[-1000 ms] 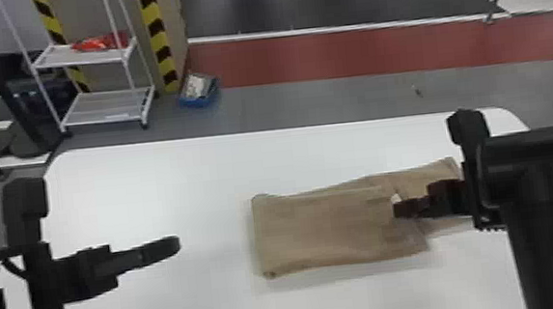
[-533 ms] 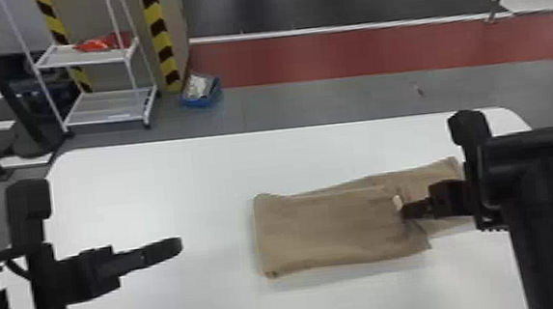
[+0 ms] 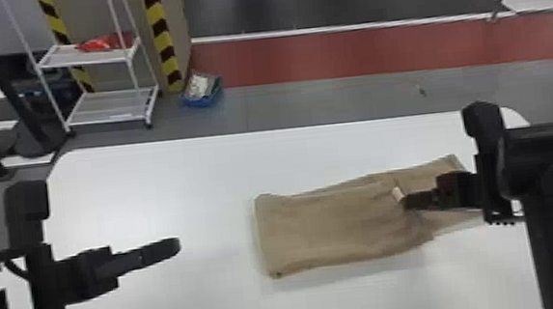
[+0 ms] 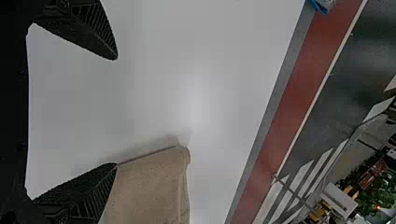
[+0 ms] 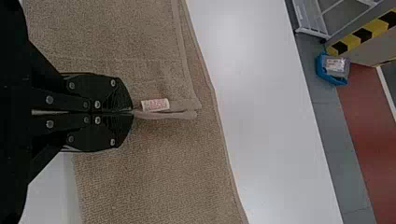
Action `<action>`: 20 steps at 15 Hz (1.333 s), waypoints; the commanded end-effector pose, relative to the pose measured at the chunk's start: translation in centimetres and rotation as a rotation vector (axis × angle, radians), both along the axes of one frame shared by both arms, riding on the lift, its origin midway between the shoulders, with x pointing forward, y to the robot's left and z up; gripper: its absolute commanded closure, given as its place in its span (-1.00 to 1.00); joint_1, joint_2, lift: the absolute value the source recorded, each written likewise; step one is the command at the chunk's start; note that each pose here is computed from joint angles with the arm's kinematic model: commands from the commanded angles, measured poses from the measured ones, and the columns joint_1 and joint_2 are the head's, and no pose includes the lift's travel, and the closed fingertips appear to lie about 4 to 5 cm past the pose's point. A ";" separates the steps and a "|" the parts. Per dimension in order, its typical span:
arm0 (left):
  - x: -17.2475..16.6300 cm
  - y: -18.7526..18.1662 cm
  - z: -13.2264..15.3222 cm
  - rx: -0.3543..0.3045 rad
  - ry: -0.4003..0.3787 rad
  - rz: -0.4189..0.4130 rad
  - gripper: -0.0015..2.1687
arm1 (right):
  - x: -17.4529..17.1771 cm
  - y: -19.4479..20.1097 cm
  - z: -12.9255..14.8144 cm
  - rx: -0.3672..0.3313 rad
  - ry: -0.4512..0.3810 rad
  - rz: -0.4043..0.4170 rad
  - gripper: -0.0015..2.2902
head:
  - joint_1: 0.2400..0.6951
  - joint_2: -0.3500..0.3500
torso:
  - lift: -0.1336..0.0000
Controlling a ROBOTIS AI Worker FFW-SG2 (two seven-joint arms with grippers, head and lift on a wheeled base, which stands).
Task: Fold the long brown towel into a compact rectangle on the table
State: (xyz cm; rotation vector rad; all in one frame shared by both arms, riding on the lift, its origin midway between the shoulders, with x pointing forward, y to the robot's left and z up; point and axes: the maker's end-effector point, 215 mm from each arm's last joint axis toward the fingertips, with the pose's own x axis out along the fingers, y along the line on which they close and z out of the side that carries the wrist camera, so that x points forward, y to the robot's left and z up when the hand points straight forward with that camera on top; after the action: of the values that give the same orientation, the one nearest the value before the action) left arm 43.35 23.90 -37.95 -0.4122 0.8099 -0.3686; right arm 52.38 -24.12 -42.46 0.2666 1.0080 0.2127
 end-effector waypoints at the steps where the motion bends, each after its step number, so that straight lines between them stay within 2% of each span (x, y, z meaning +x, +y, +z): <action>1: -0.1 0.2 0.0 0.000 0.007 0.003 -0.94 | 0.7 -0.4 2.2 0.063 -0.044 -0.030 0.13 | 1.00 -0.01 | -0.87; 3: 0.1 0.7 0.3 -0.002 0.000 0.012 -0.94 | 1.6 -1.1 4.6 0.128 -0.103 -0.055 0.13 | 1.00 -0.01 | -0.87; 4: 0.1 0.8 0.4 -0.002 -0.003 0.013 -0.94 | 1.5 -1.7 4.3 0.120 -0.095 -0.068 0.13 | 1.00 -0.01 | -0.87; 6: 0.1 1.1 0.7 -0.004 -0.011 0.020 -0.94 | 0.2 -1.2 1.4 0.112 -0.027 -0.061 0.13 | 1.00 -0.03 | -0.87; 7: 0.2 1.1 0.9 -0.003 -0.015 0.020 -0.94 | 0.4 -1.0 1.9 0.130 -0.040 -0.056 0.13 | 1.00 -0.03 | -0.87; 9: 0.2 1.3 1.2 0.001 -0.022 0.026 -0.94 | 2.5 -0.3 6.3 0.211 -0.137 -0.045 0.13 | 1.00 -0.01 | -0.87; 10: 0.1 1.4 1.2 -0.004 -0.024 0.030 -0.94 | 2.6 -0.8 6.3 0.200 -0.136 -0.055 0.13 | 1.00 0.00 | -0.87; 12: -0.4 1.4 1.4 -0.011 -0.029 0.030 -0.93 | 1.2 -0.9 3.4 0.185 -0.072 -0.061 0.13 | 1.00 0.01 | -0.87; 13: -0.3 1.5 1.4 -0.009 -0.030 0.032 -0.93 | 1.4 -0.9 3.9 0.197 -0.086 -0.061 0.13 | 1.00 0.00 | -0.87; 14: -0.1 1.5 1.4 -0.007 -0.029 0.035 -0.93 | 2.8 -0.8 6.4 0.211 -0.135 -0.056 0.13 | 1.00 0.00 | -0.87; 15: -0.1 1.4 1.3 -0.008 -0.026 0.034 -0.93 | 3.4 -1.4 7.2 0.195 -0.148 -0.067 0.13 | 1.00 0.01 | -0.87; 16: -0.2 1.3 1.3 -0.013 -0.025 0.030 -0.93 | 3.0 -2.0 6.4 0.182 -0.134 -0.082 0.13 | 1.00 0.01 | -0.87; 17: -0.6 1.3 1.0 -0.013 -0.020 0.030 -0.93 | 1.9 -2.8 4.5 0.174 -0.096 -0.103 0.13 | 1.00 0.01 | -0.87; 20: -0.2 1.5 1.1 -0.011 -0.021 0.040 -0.93 | 3.3 -3.4 6.8 0.213 -0.142 -0.121 0.13 | 1.00 -0.05 | -0.87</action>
State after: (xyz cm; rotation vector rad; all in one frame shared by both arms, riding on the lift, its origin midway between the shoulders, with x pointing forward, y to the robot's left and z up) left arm 43.18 25.49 -36.80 -0.4251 0.7721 -0.3414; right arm 55.45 -27.27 -36.38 0.4706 0.8322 0.2292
